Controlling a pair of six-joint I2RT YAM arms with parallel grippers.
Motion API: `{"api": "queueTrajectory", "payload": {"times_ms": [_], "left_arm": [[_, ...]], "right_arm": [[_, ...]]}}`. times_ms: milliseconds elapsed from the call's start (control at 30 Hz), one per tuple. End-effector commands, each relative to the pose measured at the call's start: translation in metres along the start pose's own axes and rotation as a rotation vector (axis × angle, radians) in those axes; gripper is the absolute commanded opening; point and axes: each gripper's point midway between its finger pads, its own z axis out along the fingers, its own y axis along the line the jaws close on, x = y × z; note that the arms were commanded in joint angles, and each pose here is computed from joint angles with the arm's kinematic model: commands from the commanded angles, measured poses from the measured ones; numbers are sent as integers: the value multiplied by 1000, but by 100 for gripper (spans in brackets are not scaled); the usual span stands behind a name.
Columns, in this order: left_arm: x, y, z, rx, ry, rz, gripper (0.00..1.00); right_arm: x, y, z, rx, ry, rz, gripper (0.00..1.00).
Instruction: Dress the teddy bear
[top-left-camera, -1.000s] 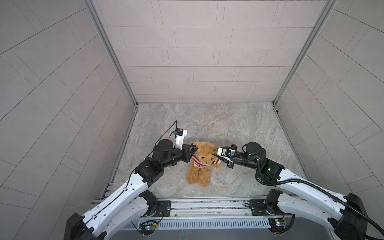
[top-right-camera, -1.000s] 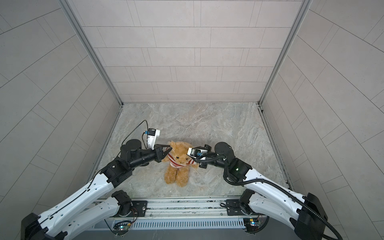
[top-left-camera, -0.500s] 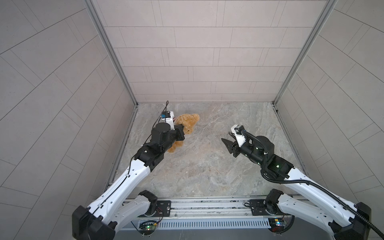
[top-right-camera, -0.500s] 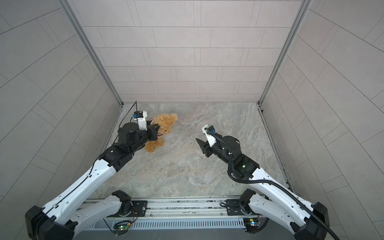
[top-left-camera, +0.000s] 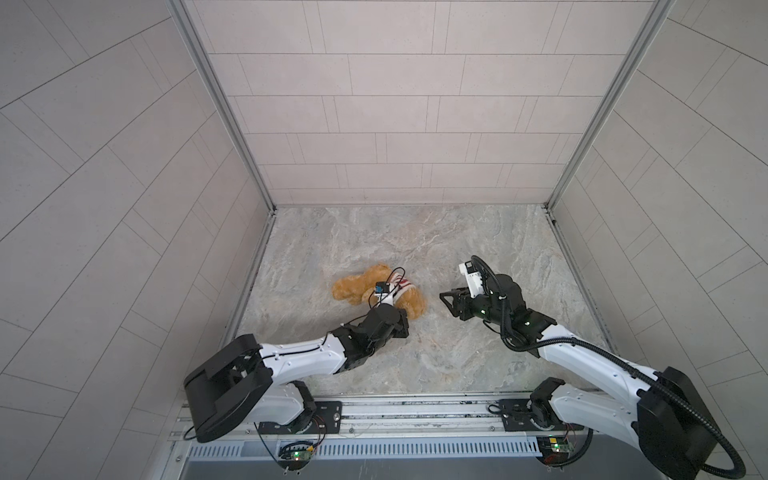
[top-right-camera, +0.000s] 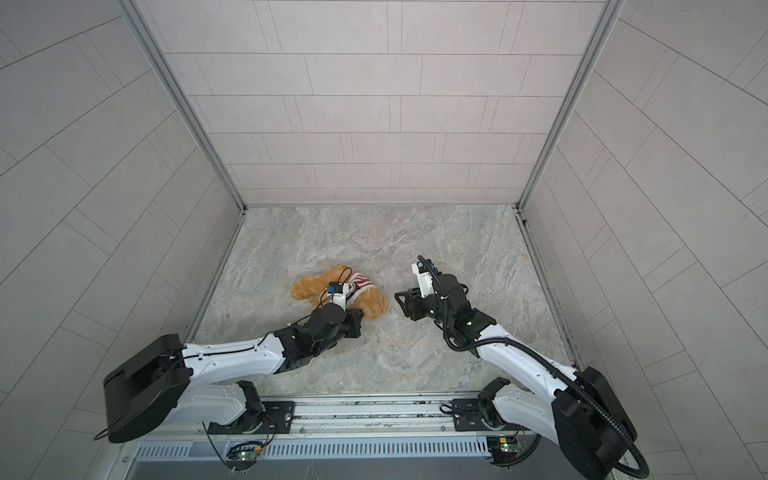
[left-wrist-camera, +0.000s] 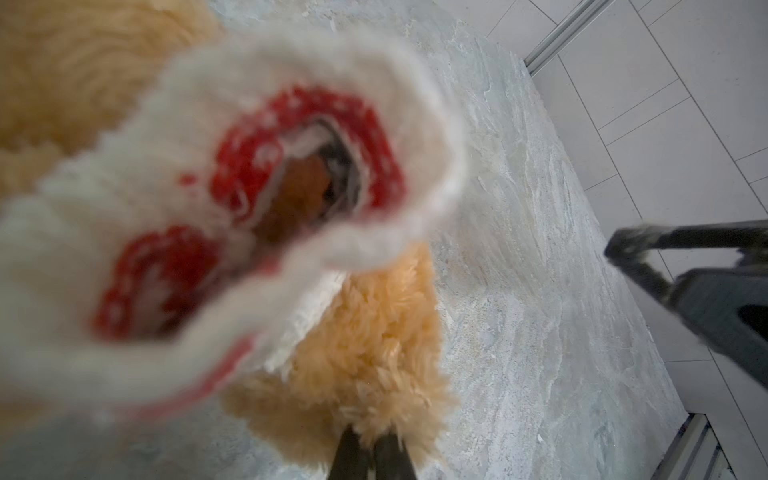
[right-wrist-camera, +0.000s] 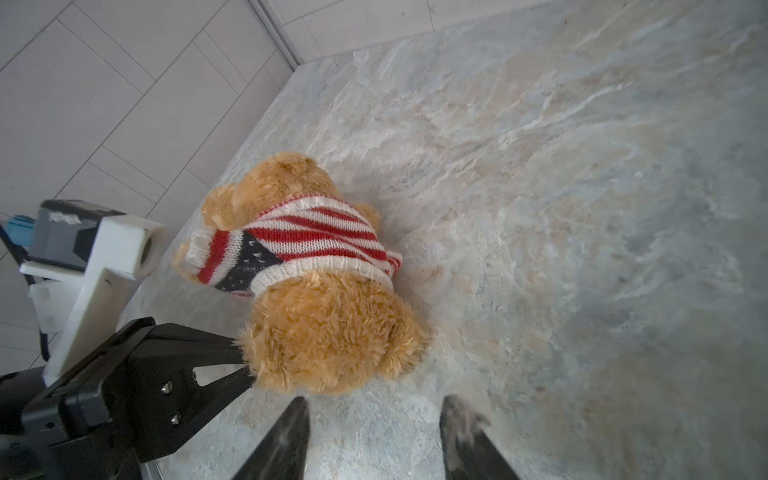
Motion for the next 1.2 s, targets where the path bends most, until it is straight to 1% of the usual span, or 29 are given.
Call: {"api": "queueTrajectory", "payload": {"times_ms": [0,133,200,267,300,333,400,467,567,667,700,800,900,1033,1167], "left_arm": [[10,6,-2,-15,-42,-64,10],[27,10,-10,-6,10,-33,30],[32,6,-16,27,46,-14,35],[35,-3,-24,80,79,12,43],[35,-7,-29,90,100,34,45],[34,-11,-34,101,117,53,44],[29,-20,-45,134,143,96,40],[17,-29,-56,163,152,127,38],[-17,-41,-70,181,134,170,38],[-55,-48,-80,159,94,225,44],[-69,-49,-80,148,83,237,45],[-92,-56,-67,143,102,301,48],[-101,-41,-41,11,171,410,46],[-98,-21,-10,-37,244,404,42],[-79,-9,1,-55,296,388,39]], "right_arm": [[-6,4,-9,-1,-14,-33,54],[4,0,-6,1,10,-47,54],[8,3,0,-19,26,-47,54],[10,6,6,-39,42,-49,54],[11,9,9,-46,46,-52,54],[11,11,12,-54,47,-54,54],[12,16,18,-65,53,-56,54],[14,21,24,-75,62,-60,55],[15,27,32,-92,62,-59,56],[16,36,37,-110,64,-64,57],[16,37,38,-109,64,-68,57],[20,37,37,-101,65,-69,57],[23,36,35,-95,69,-64,57],[28,31,35,-71,84,-55,57],[32,29,34,-65,93,-50,57]]}}
